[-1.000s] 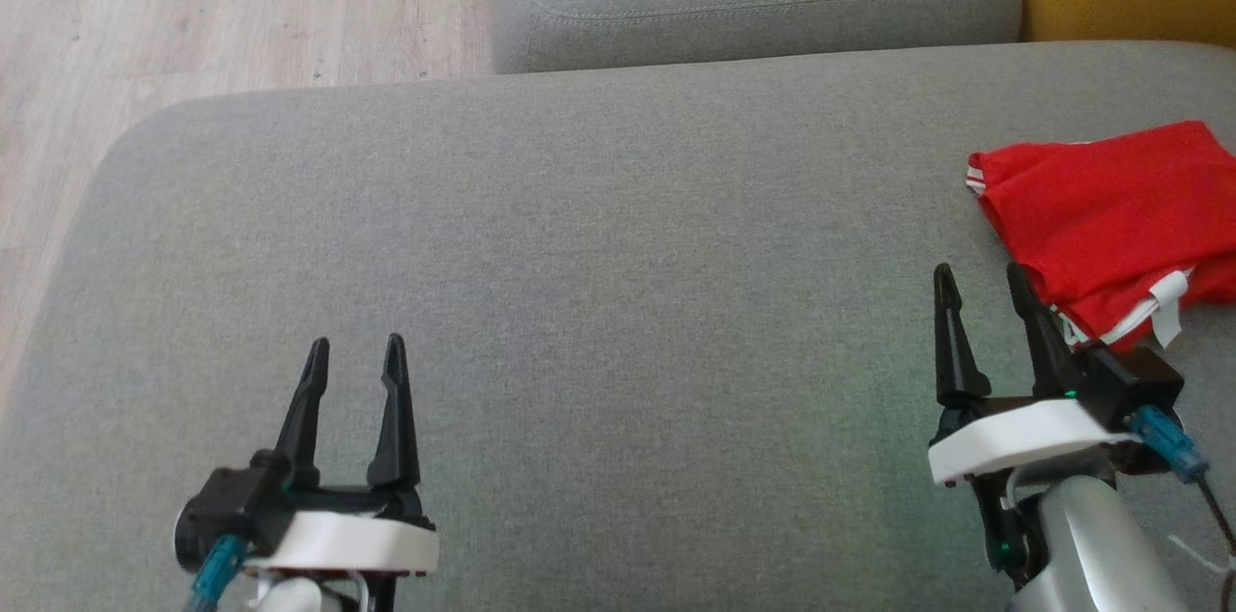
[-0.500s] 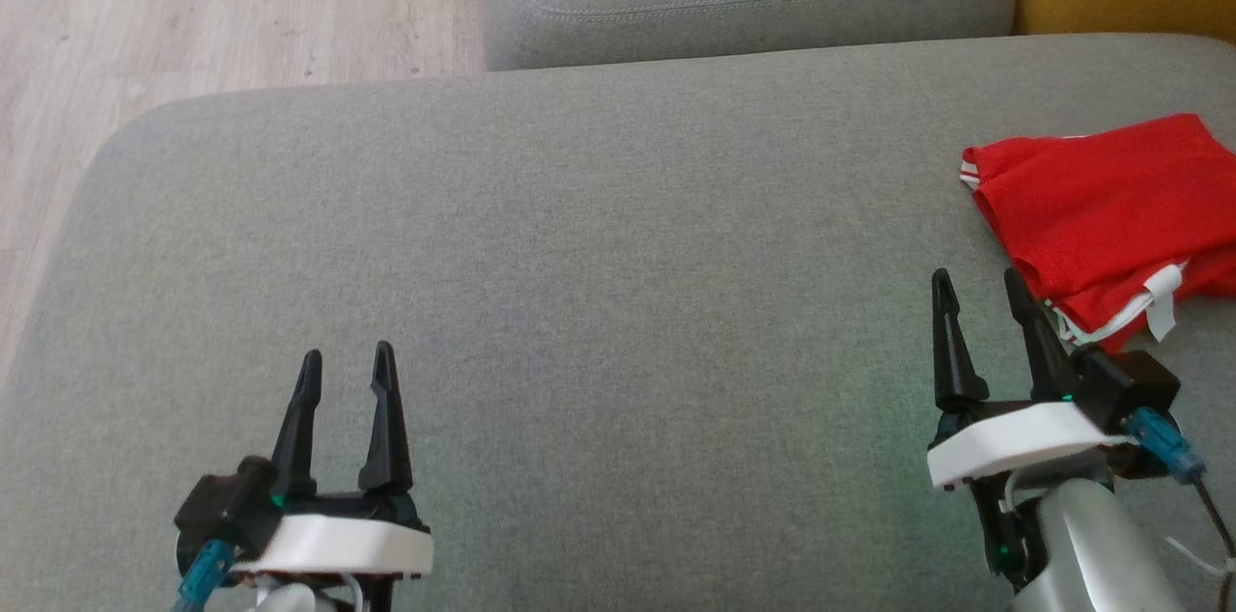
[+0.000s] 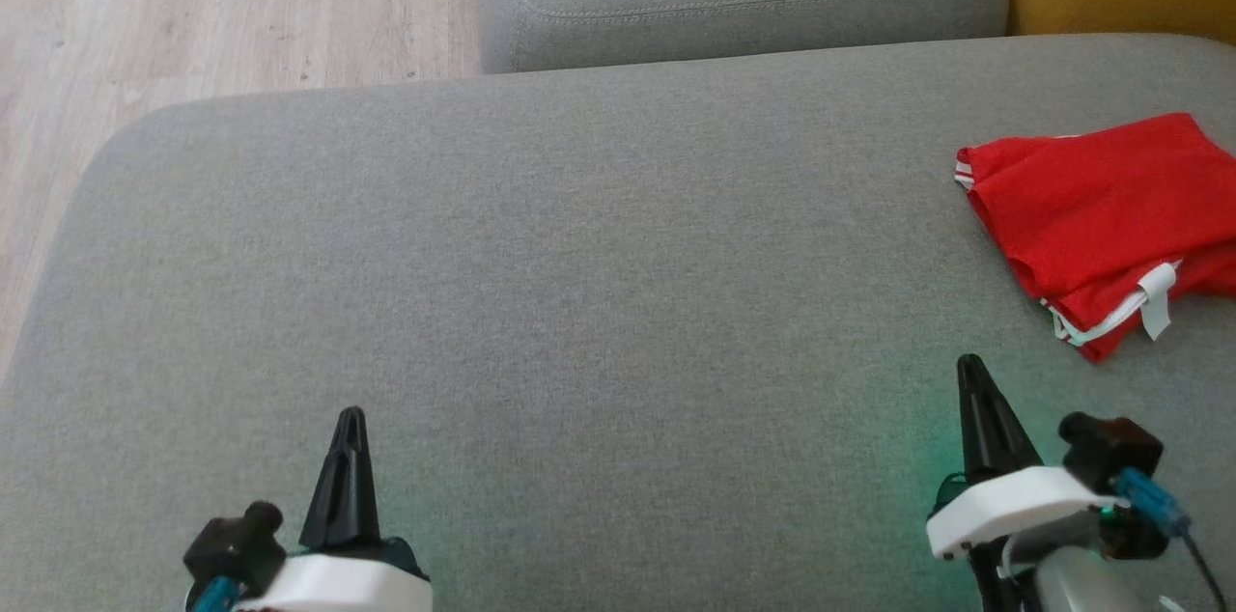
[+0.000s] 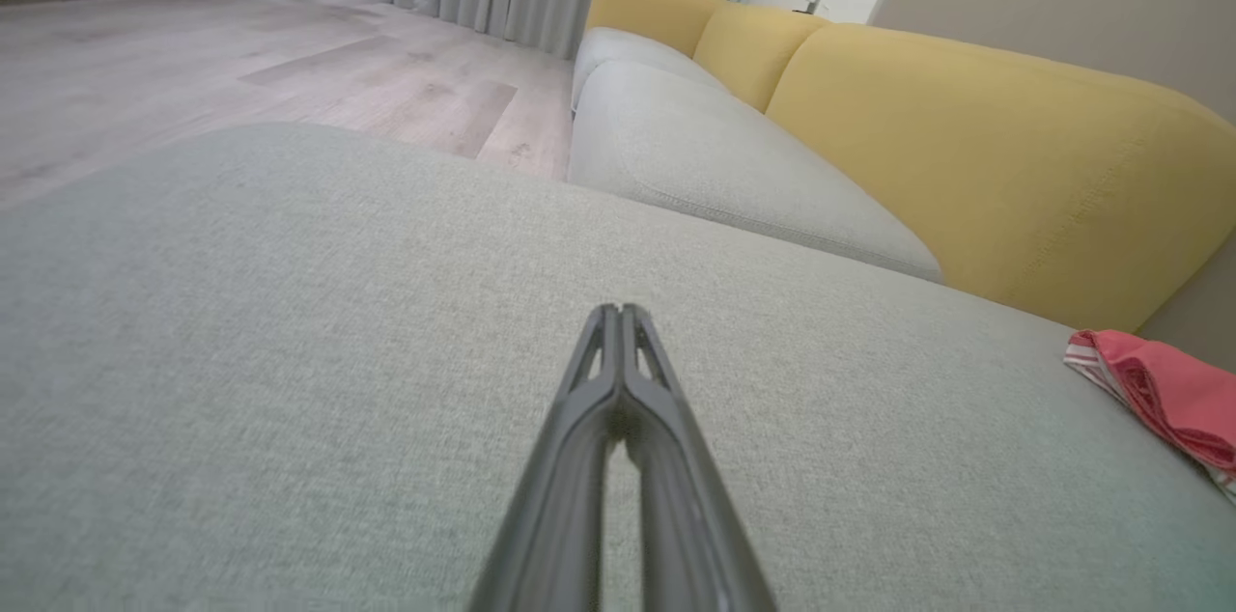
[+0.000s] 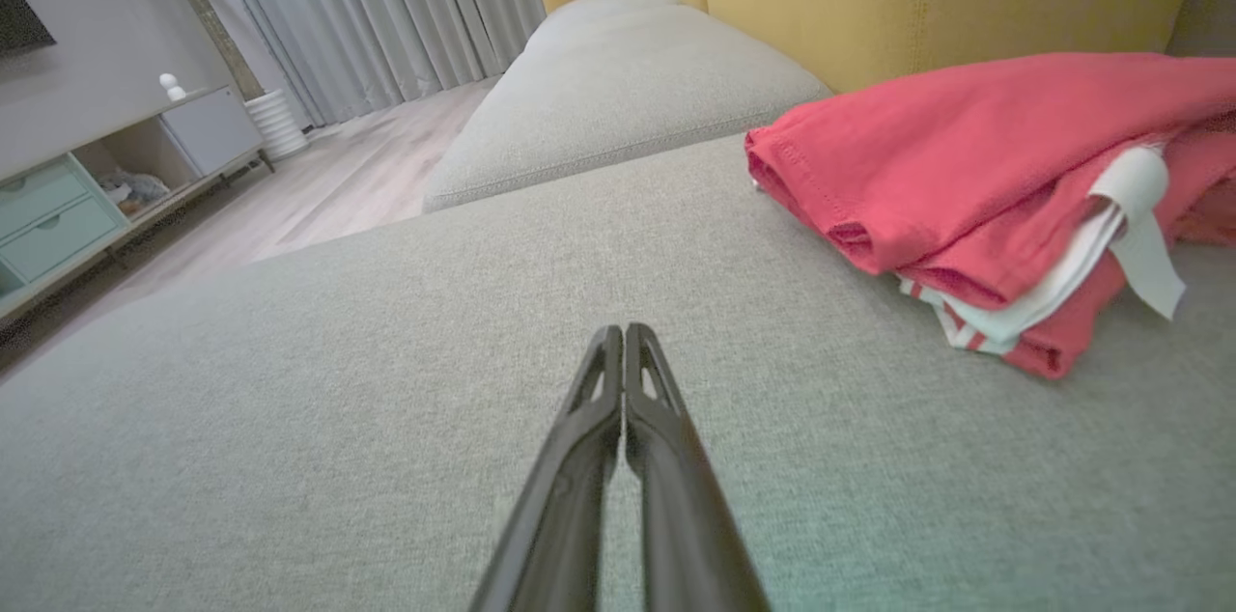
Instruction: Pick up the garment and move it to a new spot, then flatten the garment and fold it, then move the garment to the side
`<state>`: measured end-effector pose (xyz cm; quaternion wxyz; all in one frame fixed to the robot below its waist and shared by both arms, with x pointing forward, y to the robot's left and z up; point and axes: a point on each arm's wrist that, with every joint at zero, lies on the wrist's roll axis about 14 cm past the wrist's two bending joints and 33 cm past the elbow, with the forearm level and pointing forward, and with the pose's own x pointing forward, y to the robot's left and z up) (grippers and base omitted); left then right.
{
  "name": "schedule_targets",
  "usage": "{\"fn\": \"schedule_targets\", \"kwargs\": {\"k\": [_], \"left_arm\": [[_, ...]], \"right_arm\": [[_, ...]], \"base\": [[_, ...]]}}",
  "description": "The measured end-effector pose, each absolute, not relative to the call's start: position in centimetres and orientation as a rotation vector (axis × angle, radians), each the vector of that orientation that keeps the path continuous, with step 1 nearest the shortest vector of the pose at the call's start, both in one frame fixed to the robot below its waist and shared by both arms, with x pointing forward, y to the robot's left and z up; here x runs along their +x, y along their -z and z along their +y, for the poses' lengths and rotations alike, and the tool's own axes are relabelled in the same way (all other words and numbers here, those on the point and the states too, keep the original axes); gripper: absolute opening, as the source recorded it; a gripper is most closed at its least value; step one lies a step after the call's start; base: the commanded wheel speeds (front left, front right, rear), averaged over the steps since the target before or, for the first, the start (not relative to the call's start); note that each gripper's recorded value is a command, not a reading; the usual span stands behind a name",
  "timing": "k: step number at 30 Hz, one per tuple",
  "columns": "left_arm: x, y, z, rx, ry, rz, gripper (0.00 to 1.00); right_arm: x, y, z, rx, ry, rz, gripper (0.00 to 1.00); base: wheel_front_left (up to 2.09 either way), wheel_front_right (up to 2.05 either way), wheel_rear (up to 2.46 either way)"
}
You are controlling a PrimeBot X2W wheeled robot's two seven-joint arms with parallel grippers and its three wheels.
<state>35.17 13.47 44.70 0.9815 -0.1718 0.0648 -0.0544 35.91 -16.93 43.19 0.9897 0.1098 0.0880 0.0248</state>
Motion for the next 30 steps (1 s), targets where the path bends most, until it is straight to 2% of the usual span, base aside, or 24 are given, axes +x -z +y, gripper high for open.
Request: {"fn": "schedule_targets", "kwargs": {"k": [30], "left_arm": [[35.6,-44.6,15.1,-0.624,0.017,0.167,0.00]], "right_arm": [[36.8,-44.3,-18.3,0.531,0.044,0.161,0.00]], "base": [[0.00,0.00,0.00]]}}
